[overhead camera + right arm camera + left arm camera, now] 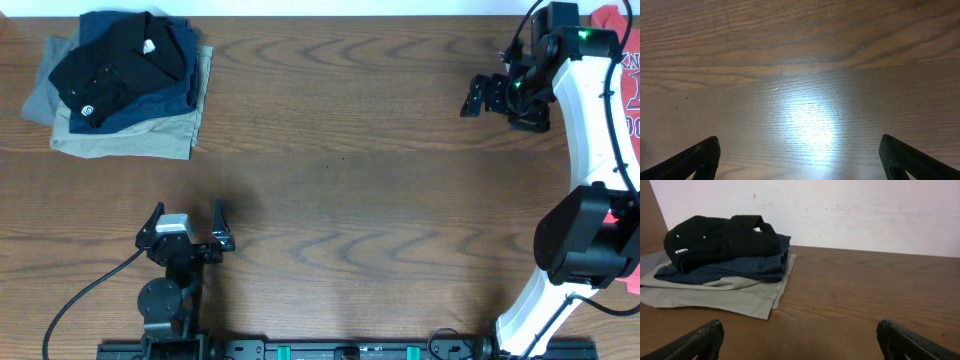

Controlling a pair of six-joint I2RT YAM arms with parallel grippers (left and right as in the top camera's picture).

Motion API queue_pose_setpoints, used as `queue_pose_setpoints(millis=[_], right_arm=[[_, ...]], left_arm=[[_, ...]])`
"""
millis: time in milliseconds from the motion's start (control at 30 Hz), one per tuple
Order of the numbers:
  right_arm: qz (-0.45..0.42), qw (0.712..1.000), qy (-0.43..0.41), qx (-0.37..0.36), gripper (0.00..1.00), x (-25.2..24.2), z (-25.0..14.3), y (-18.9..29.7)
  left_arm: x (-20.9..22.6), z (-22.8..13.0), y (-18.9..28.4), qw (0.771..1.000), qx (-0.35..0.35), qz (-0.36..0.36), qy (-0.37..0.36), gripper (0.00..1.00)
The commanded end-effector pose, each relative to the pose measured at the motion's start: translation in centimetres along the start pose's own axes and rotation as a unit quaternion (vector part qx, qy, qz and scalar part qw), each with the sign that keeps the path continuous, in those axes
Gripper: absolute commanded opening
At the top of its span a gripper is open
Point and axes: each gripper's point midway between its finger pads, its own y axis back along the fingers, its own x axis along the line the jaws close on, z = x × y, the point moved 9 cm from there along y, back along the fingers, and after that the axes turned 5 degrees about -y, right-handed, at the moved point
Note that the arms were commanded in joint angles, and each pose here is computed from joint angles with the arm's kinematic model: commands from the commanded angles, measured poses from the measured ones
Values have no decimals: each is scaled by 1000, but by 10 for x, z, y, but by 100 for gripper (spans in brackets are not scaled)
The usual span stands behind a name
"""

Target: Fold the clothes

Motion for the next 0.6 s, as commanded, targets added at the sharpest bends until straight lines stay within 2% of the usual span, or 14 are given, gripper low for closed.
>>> queue_pose_setpoints(millis=[0, 567], right_arm=[[1, 1000, -10, -14, 99, -2, 2, 9], [1, 1000, -10, -14, 99, -2, 2, 9]], left_arm=[[-1, -8, 0, 1000, 22, -3, -6, 98], [-1, -12, -1, 999, 35, -2, -1, 98]])
